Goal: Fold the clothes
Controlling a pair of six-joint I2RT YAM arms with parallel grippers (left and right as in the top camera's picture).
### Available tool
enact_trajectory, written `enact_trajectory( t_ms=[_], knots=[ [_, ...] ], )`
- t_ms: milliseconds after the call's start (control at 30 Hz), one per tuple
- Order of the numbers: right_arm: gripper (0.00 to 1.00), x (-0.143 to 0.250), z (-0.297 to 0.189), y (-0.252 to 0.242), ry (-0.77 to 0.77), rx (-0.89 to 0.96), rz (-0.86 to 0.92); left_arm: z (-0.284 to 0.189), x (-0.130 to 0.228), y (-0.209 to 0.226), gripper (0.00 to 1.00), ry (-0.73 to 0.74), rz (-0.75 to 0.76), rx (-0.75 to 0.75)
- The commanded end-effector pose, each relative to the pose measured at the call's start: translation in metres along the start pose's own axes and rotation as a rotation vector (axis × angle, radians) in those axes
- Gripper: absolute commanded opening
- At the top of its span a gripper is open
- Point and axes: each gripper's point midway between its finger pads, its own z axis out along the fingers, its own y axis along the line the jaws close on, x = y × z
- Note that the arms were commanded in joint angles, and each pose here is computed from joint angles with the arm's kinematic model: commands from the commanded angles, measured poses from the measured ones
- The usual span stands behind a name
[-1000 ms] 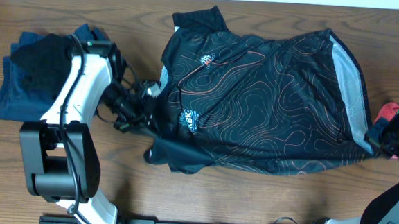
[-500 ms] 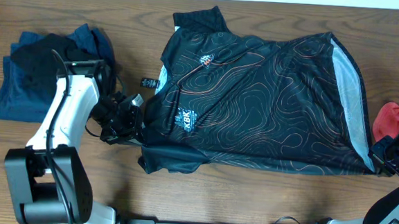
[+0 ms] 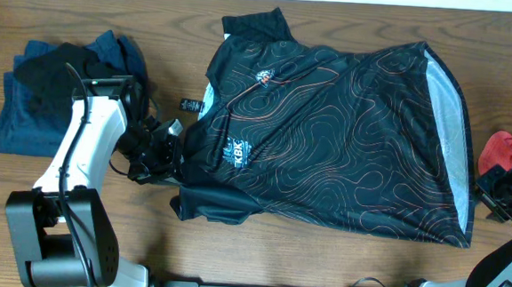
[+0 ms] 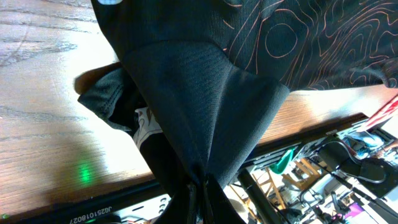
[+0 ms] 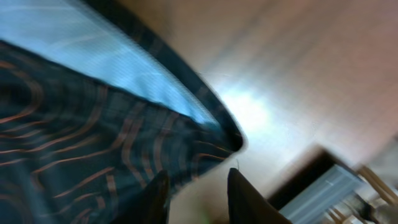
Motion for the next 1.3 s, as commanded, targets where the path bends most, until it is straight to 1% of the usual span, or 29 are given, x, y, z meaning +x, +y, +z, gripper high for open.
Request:
enact_trajectory(
  t_ms=[0,133,267,333,400,467,700,867,1167,1267],
  knots=[
    [0.32,0.007,0.006,0.013,0.03,-0.082,-0.053,0.0,0.002,0.002,0.06,0.001,-0.014,-0.008],
    [0.31,0.008,0.023,0.016,0.017,-0.091,-0.053,0.0,0.0,0.002,0.06,-0.007,-0.01,-0.008],
    [0.42,0.01,0.046,0.023,-0.004,-0.131,-0.051,0.0,-0.002,0.002,0.06,-0.015,-0.005,-0.008],
    [0.49,0.012,0.056,0.029,-0.013,-0.165,-0.051,0.0,-0.003,0.002,0.06,-0.018,-0.003,-0.008],
    [0.53,0.015,0.062,0.033,-0.012,-0.184,-0.051,0.0,-0.004,0.002,0.06,-0.023,-0.001,-0.008],
    [0.54,0.018,0.067,0.034,-0.009,-0.193,-0.052,0.0,-0.008,0.002,0.06,-0.035,0.005,-0.009],
    [0.56,0.016,0.07,0.035,-0.023,-0.198,-0.052,-0.002,-0.028,0.003,0.06,-0.116,0.025,-0.01],
    [0.54,0.006,0.069,0.038,-0.064,-0.21,-0.067,-0.004,-0.041,0.002,0.06,-0.164,0.029,-0.009],
    [0.51,0.0,0.068,0.04,-0.089,-0.217,-0.069,-0.004,-0.042,0.002,0.06,-0.17,0.032,-0.009],
    [0.47,0.001,0.069,0.04,-0.086,-0.217,-0.069,-0.004,-0.042,0.002,0.06,-0.17,0.032,-0.009]
  ],
)
